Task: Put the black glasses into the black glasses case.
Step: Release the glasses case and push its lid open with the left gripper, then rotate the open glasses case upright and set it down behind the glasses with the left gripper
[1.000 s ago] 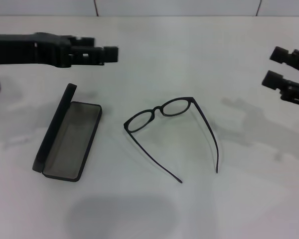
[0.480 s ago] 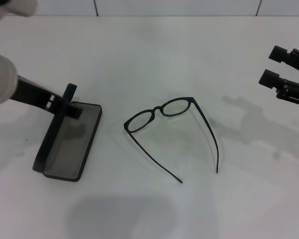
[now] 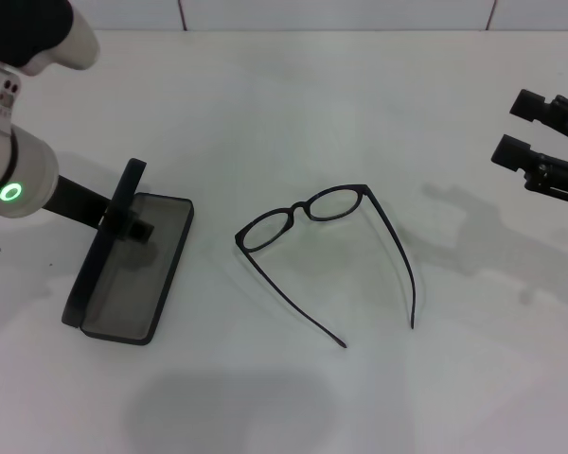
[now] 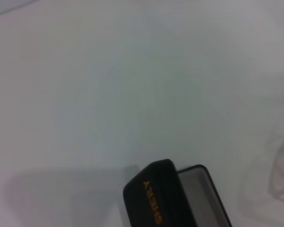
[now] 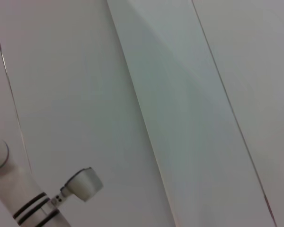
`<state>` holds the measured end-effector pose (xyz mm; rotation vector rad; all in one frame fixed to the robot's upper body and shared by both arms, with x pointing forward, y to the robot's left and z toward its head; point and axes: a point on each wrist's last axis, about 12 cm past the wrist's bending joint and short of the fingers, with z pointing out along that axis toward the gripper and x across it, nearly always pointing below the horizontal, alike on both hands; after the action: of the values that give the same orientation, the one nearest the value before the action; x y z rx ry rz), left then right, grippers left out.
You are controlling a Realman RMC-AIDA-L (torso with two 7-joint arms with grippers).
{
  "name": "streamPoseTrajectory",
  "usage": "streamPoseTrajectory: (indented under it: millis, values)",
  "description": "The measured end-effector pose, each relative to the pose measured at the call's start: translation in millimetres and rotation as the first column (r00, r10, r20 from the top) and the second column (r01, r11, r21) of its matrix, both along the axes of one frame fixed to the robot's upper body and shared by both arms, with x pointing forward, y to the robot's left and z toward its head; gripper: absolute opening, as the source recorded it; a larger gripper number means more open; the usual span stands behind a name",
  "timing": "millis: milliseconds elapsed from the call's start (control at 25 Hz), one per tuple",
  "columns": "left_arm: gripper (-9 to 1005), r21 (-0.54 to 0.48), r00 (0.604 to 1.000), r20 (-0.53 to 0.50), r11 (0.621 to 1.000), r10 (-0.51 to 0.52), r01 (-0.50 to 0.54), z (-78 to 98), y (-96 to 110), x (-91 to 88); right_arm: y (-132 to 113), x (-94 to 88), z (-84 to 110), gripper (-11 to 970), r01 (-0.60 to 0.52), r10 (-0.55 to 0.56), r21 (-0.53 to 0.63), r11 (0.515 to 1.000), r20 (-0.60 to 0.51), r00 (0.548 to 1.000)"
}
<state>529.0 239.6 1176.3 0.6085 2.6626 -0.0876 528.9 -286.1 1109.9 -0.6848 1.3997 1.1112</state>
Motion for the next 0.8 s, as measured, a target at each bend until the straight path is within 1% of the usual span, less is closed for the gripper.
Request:
streamPoseTrajectory:
  millis: [80, 280, 440, 640, 800]
  values:
    - [595, 0.004, 1.000, -0.009, 1.000, 0.005, -0.005, -5.0, 1, 3.6, 0, -0.6, -0.2, 873, 0.000, 0.000, 0.001, 1.000, 0.000, 1.000]
    - [554, 0.053, 1.000, -0.014, 0.999, 0.008, -0.007, -14.0, 1, 7.9, 0, -1.0, -0.5, 873, 0.000, 0.000, 0.003, 1.000, -0.001, 1.000]
    - [522, 0.039, 1.000, 0.016, 0.999, 0.024, -0.024, -11.4, 1, 9.3, -1, -2.8, -1.8, 872, 0.002, -0.002, 0.003, 1.000, -0.006, 1.000]
    - [481, 0.037, 0.999, 0.040, 0.999, 0.005, -0.007, -5.9, -2, 8.2, -2, -4.3, -2.8, 872, 0.004, -0.004, 0.004, 1.000, -0.009, 1.000]
    - [304, 0.041, 0.999, 0.040, 0.999, -0.001, -0.001, -4.9, -3, 8.7, -3, -5.9, -2.4, 872, 0.004, -0.004, 0.013, 1.000, -0.006, 1.000]
